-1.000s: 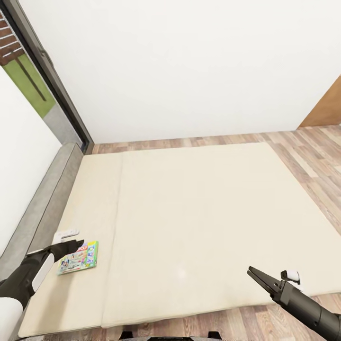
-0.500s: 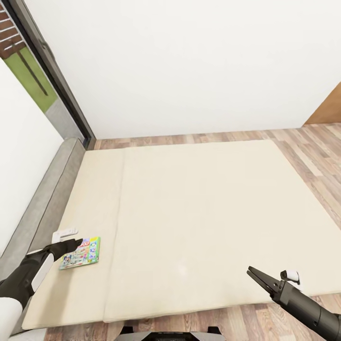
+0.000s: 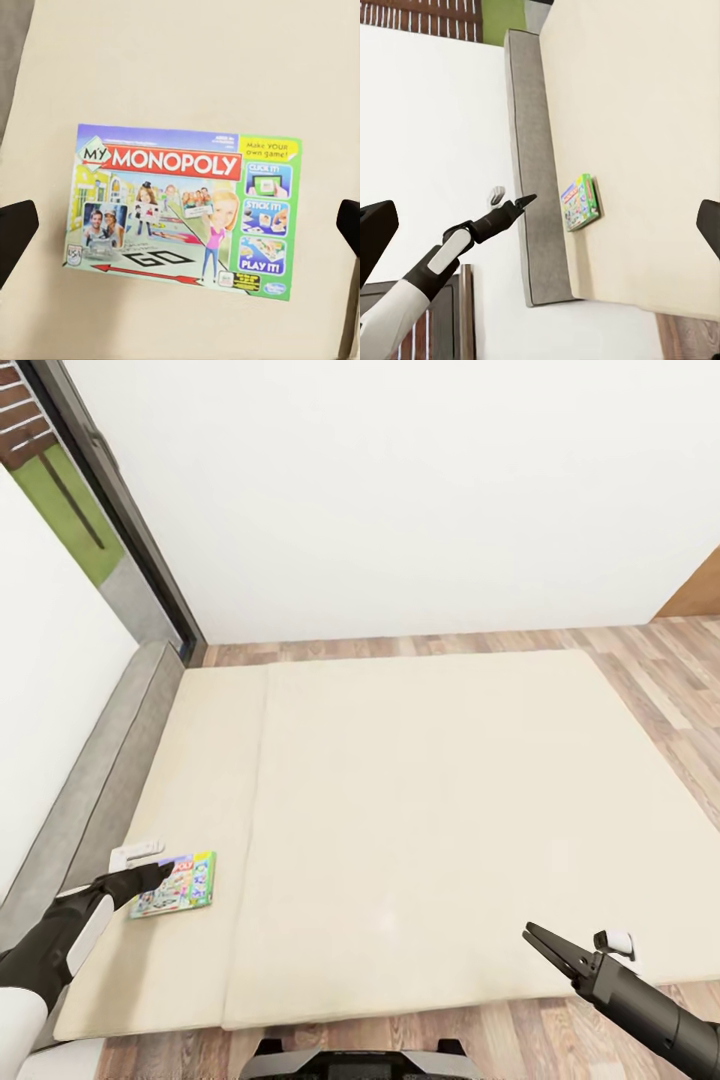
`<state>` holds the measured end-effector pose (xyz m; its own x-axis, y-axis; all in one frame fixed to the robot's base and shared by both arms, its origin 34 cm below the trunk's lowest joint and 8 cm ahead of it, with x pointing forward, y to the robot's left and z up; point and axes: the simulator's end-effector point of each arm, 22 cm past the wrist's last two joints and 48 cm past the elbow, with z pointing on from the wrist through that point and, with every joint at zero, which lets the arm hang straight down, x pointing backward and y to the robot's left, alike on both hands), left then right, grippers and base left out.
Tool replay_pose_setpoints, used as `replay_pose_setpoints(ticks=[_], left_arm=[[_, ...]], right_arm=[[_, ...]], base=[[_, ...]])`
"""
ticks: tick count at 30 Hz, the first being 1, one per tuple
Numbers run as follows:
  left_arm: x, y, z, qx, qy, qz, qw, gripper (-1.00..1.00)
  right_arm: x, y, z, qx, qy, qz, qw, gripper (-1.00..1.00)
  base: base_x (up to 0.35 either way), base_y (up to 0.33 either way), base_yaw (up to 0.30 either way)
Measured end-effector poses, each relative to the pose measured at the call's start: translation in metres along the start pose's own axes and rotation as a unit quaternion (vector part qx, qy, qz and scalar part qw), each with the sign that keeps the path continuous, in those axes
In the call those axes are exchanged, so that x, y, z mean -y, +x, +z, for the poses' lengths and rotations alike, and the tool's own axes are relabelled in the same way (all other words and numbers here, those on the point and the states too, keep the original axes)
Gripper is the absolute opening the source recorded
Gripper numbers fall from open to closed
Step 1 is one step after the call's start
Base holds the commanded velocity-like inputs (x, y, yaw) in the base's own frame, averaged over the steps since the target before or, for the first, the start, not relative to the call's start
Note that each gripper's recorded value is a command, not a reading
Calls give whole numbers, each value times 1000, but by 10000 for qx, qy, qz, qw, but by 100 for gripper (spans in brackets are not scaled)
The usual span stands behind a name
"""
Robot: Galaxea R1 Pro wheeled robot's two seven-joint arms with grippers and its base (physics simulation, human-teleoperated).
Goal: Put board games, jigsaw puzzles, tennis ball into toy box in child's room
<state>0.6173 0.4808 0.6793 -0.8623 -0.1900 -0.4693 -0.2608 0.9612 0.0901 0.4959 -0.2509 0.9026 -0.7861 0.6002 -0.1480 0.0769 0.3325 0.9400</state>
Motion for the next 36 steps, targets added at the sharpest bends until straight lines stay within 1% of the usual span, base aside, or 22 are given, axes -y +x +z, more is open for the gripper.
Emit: replay_pose_setpoints(ticks=[6,10,11,16,21,36], left_arm=[[0,-1,3,-9,-24,66,10000,100],[-2,-3,6,-6,-82,221,9997,100],[-2,-2,6,-14,-84,225,9997,100],[-4,-10,9,22,-166,447,9989,100],[-5,-14,12,41,-215,567,9982,100],[-3,-17,21,49,-231,639,9977,100]], right_arm=[[4,1,0,-14,34,32,10000,100],[6,2,0,-20,51,59,10000,100],[7,2,0,-22,56,65,10000,100],[10,3,1,-34,82,99,9999,100],[13,4,1,-48,110,122,9999,100],[22,8,1,-95,186,206,9996,100]], base=[[0,0,61],[0,0,61],[0,0,61],[0,0,61],[0,0,61],[0,0,47]])
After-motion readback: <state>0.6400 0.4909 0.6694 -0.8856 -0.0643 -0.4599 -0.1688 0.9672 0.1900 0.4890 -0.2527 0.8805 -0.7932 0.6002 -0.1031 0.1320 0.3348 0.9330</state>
